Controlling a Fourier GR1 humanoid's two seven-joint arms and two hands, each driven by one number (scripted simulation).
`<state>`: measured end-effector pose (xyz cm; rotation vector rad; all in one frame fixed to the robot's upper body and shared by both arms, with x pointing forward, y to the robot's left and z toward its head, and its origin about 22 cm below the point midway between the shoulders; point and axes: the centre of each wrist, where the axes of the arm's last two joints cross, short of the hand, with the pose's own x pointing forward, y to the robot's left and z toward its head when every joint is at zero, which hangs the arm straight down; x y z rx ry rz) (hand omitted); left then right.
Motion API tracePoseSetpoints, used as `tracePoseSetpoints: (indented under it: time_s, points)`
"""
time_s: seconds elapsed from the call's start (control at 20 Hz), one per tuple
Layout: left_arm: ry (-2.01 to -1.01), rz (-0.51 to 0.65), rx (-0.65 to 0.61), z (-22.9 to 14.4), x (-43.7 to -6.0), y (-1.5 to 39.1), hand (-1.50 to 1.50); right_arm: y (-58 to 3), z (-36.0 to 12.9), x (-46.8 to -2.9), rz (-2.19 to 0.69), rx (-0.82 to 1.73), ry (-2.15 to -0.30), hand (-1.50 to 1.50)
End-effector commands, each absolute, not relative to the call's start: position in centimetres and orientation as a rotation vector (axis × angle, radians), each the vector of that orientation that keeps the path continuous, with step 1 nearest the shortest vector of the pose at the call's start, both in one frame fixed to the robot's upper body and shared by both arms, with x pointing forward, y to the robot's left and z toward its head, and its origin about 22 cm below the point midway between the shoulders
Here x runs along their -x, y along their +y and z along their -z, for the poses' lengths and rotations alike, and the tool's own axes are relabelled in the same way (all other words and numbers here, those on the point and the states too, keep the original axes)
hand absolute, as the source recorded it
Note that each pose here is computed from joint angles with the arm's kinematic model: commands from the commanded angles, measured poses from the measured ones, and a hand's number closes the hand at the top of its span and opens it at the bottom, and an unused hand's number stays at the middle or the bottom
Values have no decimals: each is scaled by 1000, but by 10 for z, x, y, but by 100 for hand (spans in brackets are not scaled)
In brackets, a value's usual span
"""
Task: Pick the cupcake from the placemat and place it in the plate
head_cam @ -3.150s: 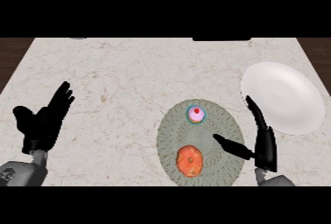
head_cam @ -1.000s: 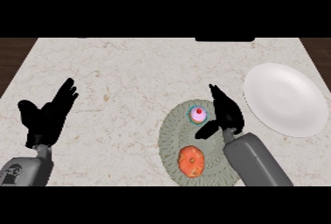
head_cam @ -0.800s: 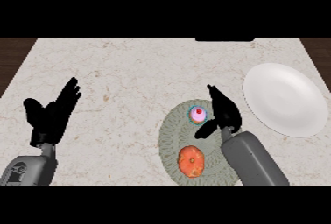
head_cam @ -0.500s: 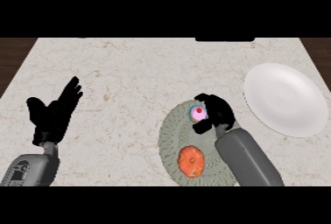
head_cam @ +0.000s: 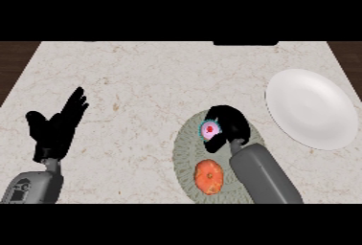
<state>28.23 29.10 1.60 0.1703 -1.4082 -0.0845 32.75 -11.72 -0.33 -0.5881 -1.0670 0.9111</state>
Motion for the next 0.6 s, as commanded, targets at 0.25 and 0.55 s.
tracePoseSetpoints:
  time_s: [0.25, 0.55]
  points:
    - [-1384, 70, -169, -3, -276, 284, 0, -121, 25, -277, -1304, 453, -1346, 150]
    - [-1403, 59, -205, -21, -278, 306, 0, -158, -12, -239, -1385, 470, -1709, 150]
